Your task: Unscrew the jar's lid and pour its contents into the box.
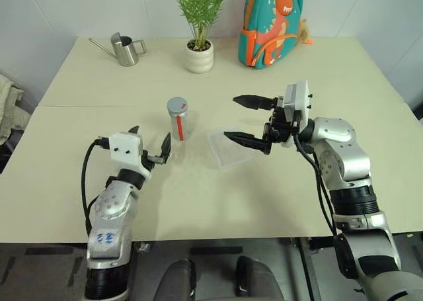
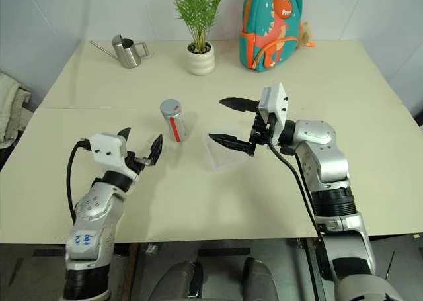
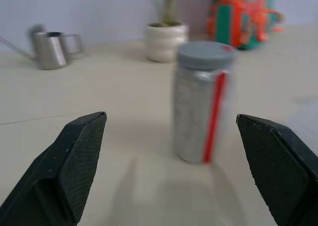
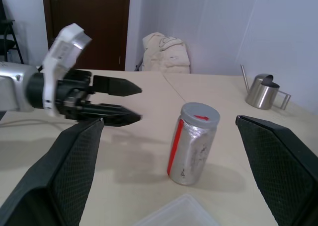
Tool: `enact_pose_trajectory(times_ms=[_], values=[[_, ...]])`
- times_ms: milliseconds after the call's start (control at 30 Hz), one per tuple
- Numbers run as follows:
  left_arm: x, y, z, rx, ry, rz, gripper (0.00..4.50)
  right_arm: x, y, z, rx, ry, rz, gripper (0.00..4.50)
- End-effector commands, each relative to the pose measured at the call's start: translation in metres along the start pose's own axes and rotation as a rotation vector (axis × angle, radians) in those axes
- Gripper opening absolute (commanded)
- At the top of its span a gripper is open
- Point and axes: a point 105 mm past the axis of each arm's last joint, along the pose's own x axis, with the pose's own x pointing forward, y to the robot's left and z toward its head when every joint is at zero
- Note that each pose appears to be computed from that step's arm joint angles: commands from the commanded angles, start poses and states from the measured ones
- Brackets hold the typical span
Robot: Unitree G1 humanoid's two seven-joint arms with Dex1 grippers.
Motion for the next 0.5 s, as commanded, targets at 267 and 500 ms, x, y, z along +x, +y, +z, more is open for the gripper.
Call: enact_pose_trajectory(times_ms=[267, 500], values=[[0.033, -0.039, 0.011, 0.011, -0.046, -0.033, 4.46, 0.008, 0.016, 0.018, -0.003, -0.058, 0.036, 4.5], [0.044, -0.039, 0.002, 0.095, -0.012, 0.033, 4.46, 0.005, 0.025, 0.017, 0.012, -0.049, 0.039, 4.5]])
